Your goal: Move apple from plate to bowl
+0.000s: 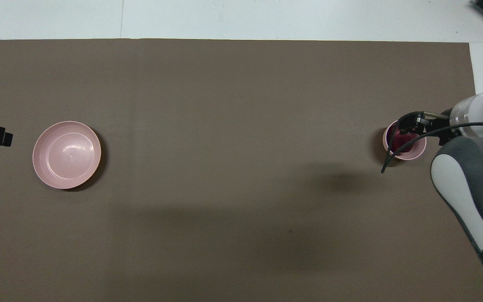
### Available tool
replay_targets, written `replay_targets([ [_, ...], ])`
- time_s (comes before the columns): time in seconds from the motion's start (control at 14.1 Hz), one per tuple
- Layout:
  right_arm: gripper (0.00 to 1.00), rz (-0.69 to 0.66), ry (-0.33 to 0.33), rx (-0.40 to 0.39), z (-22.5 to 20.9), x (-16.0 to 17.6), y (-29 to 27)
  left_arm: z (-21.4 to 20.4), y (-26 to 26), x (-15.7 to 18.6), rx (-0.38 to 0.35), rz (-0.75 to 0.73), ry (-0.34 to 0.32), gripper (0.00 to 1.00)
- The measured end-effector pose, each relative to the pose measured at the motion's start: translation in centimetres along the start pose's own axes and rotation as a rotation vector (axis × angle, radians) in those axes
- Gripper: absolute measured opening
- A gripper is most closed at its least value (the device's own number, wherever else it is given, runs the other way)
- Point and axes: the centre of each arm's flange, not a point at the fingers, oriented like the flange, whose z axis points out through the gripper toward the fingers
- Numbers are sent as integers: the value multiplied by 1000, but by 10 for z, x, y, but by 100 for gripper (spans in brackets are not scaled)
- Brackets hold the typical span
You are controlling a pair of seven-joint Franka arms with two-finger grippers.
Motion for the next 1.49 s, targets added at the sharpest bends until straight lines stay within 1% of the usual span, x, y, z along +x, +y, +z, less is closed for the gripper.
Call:
replay_targets([
  [0.21, 100, -53, -51, 6, -34, -3, 1, 0, 0, 0, 0, 0, 0, 100],
  [0.5, 100, -65, -93, -4, -75, -11, 6, 0, 0, 0, 0, 0, 0, 100],
  [1.14, 100, -149, -133, -7, -103, -24, 37, 0, 0, 0, 0, 0, 0, 100],
  [1.49, 100, -165, -127, -3, -113, -27, 31, 0, 0, 0, 0, 0, 0, 100],
])
